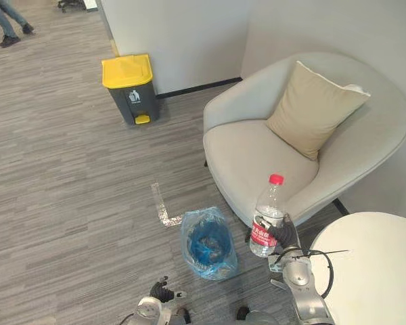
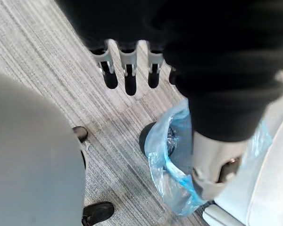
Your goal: Gather rubbish on tea table into small bin, then transfer packed bag to large trash can.
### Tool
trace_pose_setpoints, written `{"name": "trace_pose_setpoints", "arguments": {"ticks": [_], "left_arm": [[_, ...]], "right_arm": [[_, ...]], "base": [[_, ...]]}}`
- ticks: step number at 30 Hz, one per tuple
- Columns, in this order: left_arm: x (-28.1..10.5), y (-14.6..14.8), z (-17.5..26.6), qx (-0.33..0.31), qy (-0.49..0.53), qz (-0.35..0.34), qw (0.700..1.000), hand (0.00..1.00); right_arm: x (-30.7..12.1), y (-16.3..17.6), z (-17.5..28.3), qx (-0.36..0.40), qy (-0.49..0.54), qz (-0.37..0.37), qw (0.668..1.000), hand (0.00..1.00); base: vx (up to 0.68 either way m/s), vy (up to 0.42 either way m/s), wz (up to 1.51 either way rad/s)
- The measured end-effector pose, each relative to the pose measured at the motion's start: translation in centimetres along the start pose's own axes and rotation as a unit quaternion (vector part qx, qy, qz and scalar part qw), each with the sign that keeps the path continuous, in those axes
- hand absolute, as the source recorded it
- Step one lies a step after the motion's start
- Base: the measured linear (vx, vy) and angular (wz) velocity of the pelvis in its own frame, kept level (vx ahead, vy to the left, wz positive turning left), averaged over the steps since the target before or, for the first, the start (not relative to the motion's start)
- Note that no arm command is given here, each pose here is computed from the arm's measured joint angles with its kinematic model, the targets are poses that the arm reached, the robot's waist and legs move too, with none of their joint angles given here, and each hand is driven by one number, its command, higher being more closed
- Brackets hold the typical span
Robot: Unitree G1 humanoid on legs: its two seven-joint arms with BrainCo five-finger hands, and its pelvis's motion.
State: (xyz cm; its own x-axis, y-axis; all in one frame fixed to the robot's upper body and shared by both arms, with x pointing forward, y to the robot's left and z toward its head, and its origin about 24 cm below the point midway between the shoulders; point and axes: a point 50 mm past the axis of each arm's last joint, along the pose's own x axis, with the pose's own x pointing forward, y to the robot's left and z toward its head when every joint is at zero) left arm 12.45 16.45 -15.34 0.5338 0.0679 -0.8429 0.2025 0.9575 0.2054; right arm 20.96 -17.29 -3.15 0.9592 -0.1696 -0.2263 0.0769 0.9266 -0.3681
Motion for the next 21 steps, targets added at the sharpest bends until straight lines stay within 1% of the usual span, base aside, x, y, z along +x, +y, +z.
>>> {"name": "trace_pose_setpoints", "arguments": {"ticks": [4, 8, 10, 11, 13, 14, 16, 18, 19, 21], "left_arm": [[0.0, 0.4, -0.2, -0.009, 0.003, 0.018, 1.0, 0.0], [0.1, 1.6, 0.0, -0.041, 0.002, 0.053, 0.998, 0.0], [0.3, 2.8, 0.8, -0.075, -0.013, 0.08, 0.994, 0.0], [0.3, 3.0, 1.2, -0.079, -0.02, 0.085, 0.993, 0.0], [0.6, 4.3, 3.3, -0.111, -0.049, 0.112, 0.986, 0.0], [0.7, 4.5, 3.9, -0.12, -0.057, 0.117, 0.984, 0.0], [0.7, 4.8, 5.6, -0.168, -0.082, 0.131, 0.973, 0.0], [0.7, 5.1, 6.4, -0.189, -0.097, 0.14, 0.967, 0.0], [0.6, 5.3, 7.8, -0.212, -0.12, 0.144, 0.959, 0.0], [0.4, 5.5, 9.3, -0.236, -0.145, 0.15, 0.949, 0.0]], "right_arm": [[0.5, 1.0, -1.0, -0.029, 0.02, 0.026, 0.999, 1.0], [0.9, 0.9, -0.5, -0.032, 0.012, 0.013, 0.999, 1.0], [1.9, 0.8, 0.8, -0.032, -0.011, 0.007, 0.999, 1.0], [2.2, 0.8, 1.1, -0.033, -0.017, 0.005, 0.999, 1.0], [3.4, 0.6, 3.1, -0.039, -0.054, -0.005, 0.998, 1.0], [3.6, 0.6, 3.4, -0.042, -0.06, -0.005, 0.997, 1.0], [4.5, 0.1, 5.4, -0.046, -0.096, -0.014, 0.994, 1.0], [4.6, 0.1, 6.1, -0.042, -0.11, -0.02, 0.993, 1.0], [4.5, -0.2, 7.6, -0.034, -0.139, -0.032, 0.989, 1.0], [4.6, -0.3, 9.5, -0.025, -0.173, -0.04, 0.984, 1.0]], "base": [[-0.06, 0.019, -0.22], [-0.12, 0.005, 0.35], [-0.17, -0.029, 0.53], [-0.22, -0.034, 0.61], [-0.23, -0.035, 0.65], [-0.29, -0.045, 0.54], [-0.33, -0.033, 0.41], [-0.27, -0.032, 0.24], [-0.23, -0.047, 0.3], [-0.19, -0.062, 0.36]]}}
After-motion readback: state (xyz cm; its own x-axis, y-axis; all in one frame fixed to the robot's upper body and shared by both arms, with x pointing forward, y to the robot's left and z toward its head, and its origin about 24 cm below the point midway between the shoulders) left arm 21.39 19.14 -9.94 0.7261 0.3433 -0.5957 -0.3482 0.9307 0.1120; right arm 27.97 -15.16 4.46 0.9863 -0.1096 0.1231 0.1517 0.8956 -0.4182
